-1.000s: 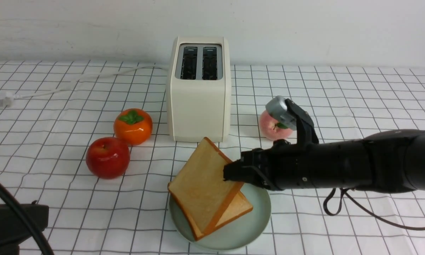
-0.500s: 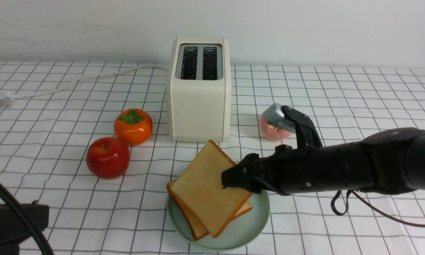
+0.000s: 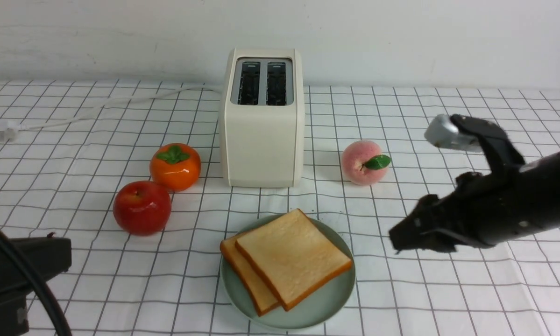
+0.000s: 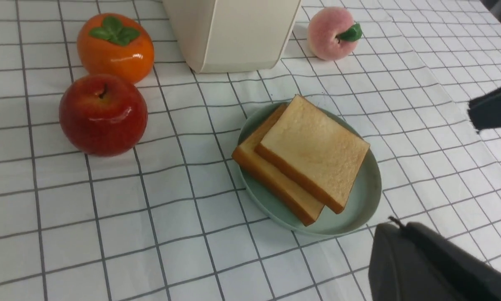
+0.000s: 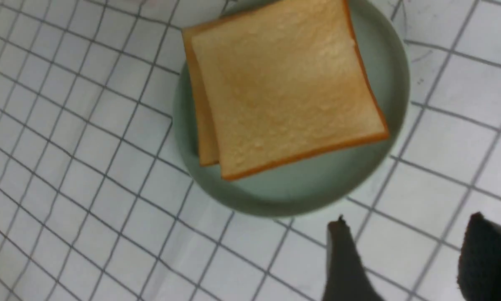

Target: Take toasted bread from bread machine on white checkered table place on plate.

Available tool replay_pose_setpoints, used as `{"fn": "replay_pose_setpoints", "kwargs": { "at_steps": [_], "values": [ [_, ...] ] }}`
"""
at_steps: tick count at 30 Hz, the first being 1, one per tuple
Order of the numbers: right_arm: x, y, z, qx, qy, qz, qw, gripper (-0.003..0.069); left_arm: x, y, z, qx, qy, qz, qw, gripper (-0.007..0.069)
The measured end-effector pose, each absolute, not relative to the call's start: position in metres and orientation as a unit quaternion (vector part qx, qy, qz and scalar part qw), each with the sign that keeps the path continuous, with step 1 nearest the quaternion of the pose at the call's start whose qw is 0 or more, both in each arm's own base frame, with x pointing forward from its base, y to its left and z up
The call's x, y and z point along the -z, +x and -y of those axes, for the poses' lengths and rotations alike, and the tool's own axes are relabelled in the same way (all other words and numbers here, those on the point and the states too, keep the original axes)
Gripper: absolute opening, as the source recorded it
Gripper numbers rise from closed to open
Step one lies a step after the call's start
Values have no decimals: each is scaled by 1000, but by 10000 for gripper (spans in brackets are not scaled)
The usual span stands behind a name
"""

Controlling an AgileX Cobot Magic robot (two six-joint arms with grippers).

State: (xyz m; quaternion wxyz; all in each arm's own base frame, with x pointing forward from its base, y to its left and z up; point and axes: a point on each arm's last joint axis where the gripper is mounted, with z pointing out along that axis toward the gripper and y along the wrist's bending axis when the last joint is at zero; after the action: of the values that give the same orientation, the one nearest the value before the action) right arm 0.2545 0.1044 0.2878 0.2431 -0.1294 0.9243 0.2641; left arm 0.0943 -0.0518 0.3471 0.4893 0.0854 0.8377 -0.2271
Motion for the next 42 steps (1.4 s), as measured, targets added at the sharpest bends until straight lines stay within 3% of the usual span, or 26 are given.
{"fn": "replay_pose_setpoints", "kwargs": {
  "at_steps": [2, 3, 6, 8, 15, 19, 23, 31, 42],
  "values": [
    [-304, 244, -98, -243, -136, -929, 242, 267, -349, 95, 52, 229, 84, -833, 497, -13],
    [-323, 228, -90, -215, -137, -934, 249, 153, -350, 96, 52, 231, 82, -828, 504, -13],
    [-347, 196, -73, -173, -123, -941, 265, 9, -353, 97, 52, 233, 79, -818, 520, -13],
    [-358, 178, -65, -155, -109, -942, 278, -15, -356, 97, 50, 228, 80, -809, 536, -13],
    [-374, 97, -32, -115, -50, -931, 344, -15, -361, 62, 32, 227, 77, -756, 609, -13],
    [-366, 67, -23, -122, -23, -921, 370, -13, -348, 39, 22, 235, 73, -730, 637, -13],
    [-342, 34, -14, -143, 14, -900, 411, -10, -314, 19, 13, 238, 72, -710, 658, -13],
    [-302, 30, -11, -154, 25, -864, 478, -1, -258, 30, 17, 226, 73, -744, 624, -13],
    [-274, 36, -12, -143, 27, -880, 451, 10, -200, 41, 22, 204, 76, -800, 559, -11]
  ]
}}
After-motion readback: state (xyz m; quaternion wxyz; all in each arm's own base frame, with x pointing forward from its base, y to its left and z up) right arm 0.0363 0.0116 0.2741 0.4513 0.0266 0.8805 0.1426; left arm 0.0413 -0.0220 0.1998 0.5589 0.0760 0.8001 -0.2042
